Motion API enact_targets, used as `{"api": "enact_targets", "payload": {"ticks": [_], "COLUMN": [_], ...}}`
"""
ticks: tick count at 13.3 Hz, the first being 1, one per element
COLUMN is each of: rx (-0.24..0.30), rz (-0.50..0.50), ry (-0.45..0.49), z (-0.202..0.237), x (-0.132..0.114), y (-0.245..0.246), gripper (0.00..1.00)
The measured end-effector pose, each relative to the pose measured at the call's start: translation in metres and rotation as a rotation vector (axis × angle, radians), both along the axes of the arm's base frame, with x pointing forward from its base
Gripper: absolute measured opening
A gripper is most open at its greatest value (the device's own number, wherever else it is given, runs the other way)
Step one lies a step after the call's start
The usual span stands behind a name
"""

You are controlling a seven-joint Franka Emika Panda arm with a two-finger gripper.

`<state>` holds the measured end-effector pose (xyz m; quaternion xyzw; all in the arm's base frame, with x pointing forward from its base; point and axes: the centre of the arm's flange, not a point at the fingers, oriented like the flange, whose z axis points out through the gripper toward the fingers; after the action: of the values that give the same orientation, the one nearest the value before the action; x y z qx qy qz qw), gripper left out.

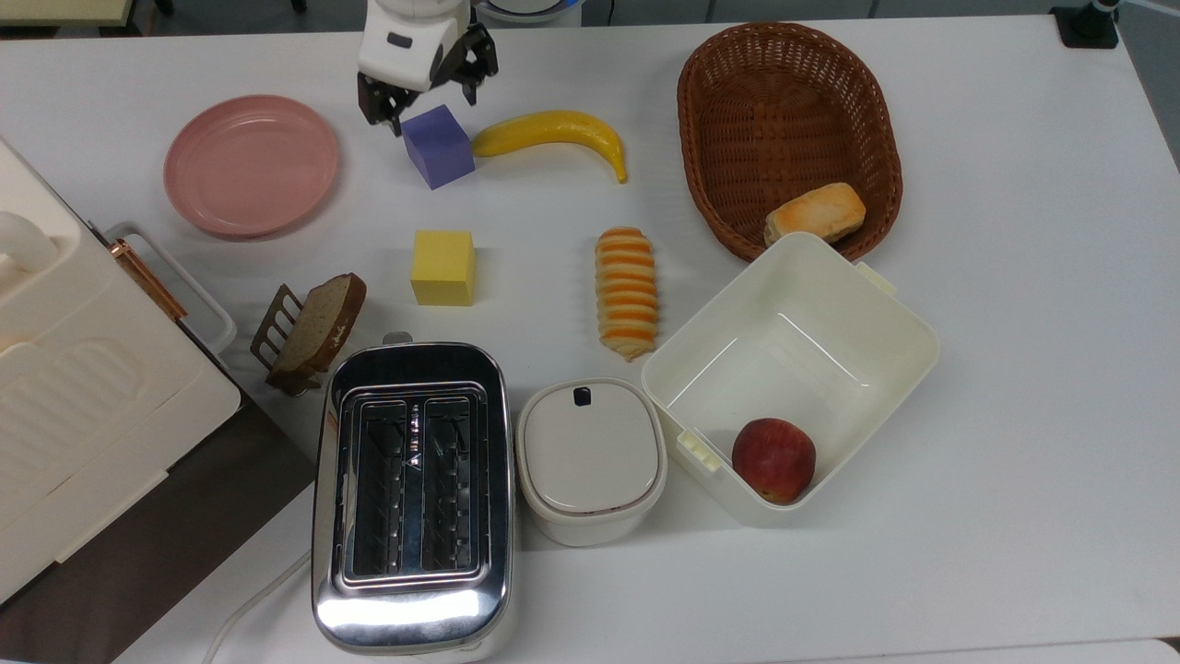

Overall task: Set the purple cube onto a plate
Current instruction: 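Close the gripper on the purple cube and lift it, then carry the held purple cube over the pink plate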

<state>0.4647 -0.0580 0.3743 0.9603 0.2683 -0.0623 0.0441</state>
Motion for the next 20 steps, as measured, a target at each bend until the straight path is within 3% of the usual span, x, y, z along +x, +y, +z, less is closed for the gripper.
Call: {"api": "enact_targets", "payload": {"ticks": [6,11,14,16,20], "rx": [0.007,0.007,0.007,0.007,0.007], "rz": [-0.006,-0.038,-0.045,-0.045,-0.048], "ry": [0.037,0.008,0.014,0.018,0.014], "z": [-0.023,-0.03,-0.033,-0.036,-0.034], "x": [0.0,0.006,0.006,0.006,0.008], "y": [0.0,-0.002,-0.002,-0.002,-0.002], "gripper": [1.0,1.0,0.89,0.58,0.55]}}
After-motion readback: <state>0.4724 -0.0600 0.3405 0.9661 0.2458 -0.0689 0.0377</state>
